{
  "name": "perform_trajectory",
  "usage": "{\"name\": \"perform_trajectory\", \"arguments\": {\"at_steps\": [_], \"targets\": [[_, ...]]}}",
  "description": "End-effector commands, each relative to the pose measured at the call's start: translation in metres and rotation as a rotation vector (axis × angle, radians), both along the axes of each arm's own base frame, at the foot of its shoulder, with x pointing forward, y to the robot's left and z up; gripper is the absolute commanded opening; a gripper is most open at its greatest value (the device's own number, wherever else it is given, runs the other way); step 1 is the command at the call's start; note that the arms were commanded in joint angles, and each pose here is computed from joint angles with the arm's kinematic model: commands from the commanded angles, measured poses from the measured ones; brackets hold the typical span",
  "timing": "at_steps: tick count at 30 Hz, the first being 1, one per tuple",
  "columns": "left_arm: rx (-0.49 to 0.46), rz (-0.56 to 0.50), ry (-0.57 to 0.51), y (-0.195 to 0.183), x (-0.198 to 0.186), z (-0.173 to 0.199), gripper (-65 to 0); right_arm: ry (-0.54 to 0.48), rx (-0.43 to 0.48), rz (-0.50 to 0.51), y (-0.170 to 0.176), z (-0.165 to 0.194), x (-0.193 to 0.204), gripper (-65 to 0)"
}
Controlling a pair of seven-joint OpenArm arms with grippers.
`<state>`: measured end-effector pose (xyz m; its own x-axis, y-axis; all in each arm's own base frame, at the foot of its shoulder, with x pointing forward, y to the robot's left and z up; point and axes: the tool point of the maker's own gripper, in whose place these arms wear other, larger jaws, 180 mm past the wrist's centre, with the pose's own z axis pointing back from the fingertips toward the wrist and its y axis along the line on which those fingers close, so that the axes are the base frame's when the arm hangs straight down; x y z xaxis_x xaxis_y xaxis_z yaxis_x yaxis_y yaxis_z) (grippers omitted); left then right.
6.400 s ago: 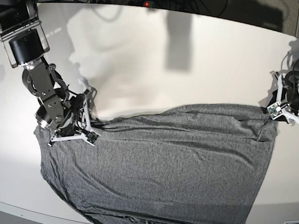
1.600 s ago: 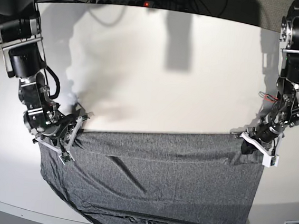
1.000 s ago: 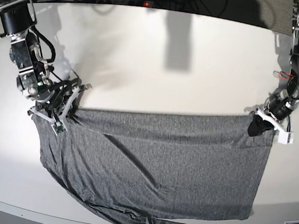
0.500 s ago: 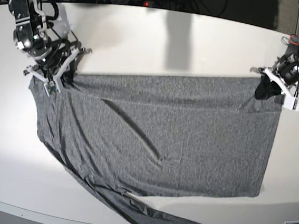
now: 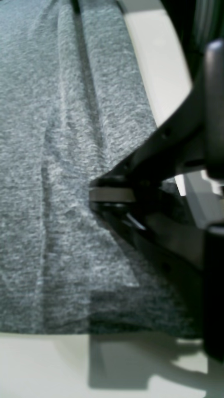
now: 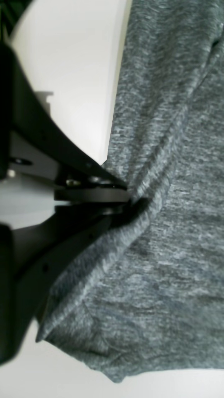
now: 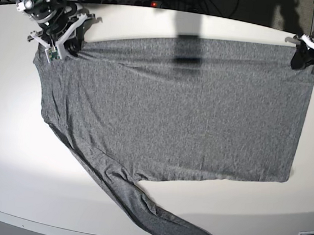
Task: Fold the T-shirt properly
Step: 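Release the shirt and move both grippers toward the shirt's side edges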
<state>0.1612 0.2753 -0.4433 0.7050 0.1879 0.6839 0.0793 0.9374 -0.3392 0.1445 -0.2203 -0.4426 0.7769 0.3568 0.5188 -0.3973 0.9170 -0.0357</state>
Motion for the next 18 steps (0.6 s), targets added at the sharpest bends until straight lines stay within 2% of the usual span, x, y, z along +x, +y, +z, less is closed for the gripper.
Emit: {"name": "perform_trajectory", "arguments": {"at_steps": [1, 10, 18], "targets": [[0.050, -0.015, 0.042, 0.009, -0.011, -0.002, -65.0, 0.113, -0.060, 0.015, -0.010, -0.011, -0.029, -65.0], [0.064, -0.094, 0.016, -0.010, -0.025, 0.021, -65.0, 0.167, -0.041, 0.055, 0.005, -0.004, -0.068, -65.0], [0.091, -0.161, -0.106, -0.025, 0.002, 0.058, -65.0, 0.096, -0.043, 0.067, 0.010, 0.016, -0.049, -65.0]]}}
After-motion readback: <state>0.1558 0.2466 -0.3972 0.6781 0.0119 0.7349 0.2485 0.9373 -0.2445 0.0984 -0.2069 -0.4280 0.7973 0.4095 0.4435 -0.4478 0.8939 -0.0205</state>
